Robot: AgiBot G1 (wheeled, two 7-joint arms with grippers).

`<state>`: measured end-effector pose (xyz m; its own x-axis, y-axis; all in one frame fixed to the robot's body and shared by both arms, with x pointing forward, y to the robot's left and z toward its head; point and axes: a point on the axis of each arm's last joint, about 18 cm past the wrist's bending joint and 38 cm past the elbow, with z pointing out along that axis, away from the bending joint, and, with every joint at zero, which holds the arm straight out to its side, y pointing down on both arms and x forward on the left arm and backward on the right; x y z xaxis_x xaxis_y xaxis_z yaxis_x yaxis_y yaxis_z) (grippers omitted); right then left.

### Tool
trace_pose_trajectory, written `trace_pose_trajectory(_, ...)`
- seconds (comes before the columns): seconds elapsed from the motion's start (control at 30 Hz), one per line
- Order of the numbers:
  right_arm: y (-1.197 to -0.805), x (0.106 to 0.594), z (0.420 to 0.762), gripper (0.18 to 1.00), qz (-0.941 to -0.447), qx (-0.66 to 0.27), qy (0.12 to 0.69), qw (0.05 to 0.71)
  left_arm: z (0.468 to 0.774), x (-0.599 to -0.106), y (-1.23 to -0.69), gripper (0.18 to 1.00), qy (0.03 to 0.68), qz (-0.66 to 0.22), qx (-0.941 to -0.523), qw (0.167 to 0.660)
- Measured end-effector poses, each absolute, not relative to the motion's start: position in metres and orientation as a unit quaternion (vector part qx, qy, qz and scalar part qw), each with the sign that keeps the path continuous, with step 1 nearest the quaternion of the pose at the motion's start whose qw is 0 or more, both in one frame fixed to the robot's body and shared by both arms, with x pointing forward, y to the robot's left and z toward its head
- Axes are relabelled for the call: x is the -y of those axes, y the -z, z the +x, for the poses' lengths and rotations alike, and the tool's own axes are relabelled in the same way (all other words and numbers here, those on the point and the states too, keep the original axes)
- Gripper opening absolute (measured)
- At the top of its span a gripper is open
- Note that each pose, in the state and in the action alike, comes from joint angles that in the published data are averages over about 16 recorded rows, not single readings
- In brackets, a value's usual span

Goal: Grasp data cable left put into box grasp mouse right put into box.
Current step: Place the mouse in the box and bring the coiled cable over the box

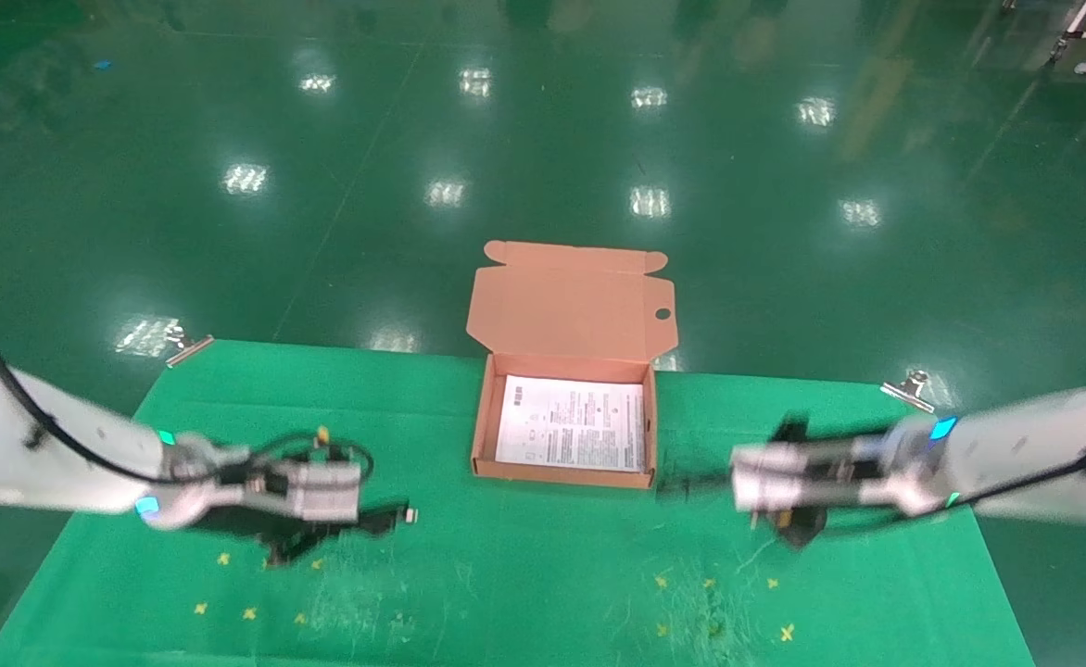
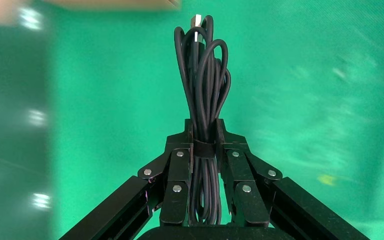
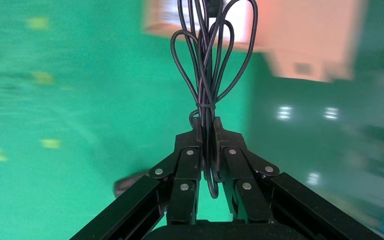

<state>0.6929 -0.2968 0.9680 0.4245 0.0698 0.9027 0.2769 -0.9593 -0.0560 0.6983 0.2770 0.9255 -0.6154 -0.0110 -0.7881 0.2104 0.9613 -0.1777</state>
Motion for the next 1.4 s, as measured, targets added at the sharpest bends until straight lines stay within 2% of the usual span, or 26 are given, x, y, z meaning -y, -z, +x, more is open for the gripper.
trace_pose_trajectory(0.3, -1.085, 0.245, 0.697, 0.213, -0.746, 0.138, 0.636, 0.138, 0.690, -0.234, -1.012, 0.262, 0.131, 0.097, -0.823, 0.545)
trace_pose_trajectory(0.57, -1.137, 0.194, 0.708, 0.213, -0.704, 0.177, 0.670, 0.158, 0.689, -0.206, -1.056, 0.261, 0.130, 0.107, -0.780, 0.603)
trace_pose_trajectory(0.93, -1.146, 0.178, 0.714, 0.213, -0.701, 0.187, 0.668, 0.164, 0.691, -0.203, -1.060, 0.261, 0.120, 0.103, -0.774, 0.614)
trace_pose_trajectory(1.4, -1.116, 0.175, 0.731, 0.212, -0.725, 0.169, 0.646, 0.168, 0.693, -0.223, -1.027, 0.260, 0.096, 0.071, -0.800, 0.588)
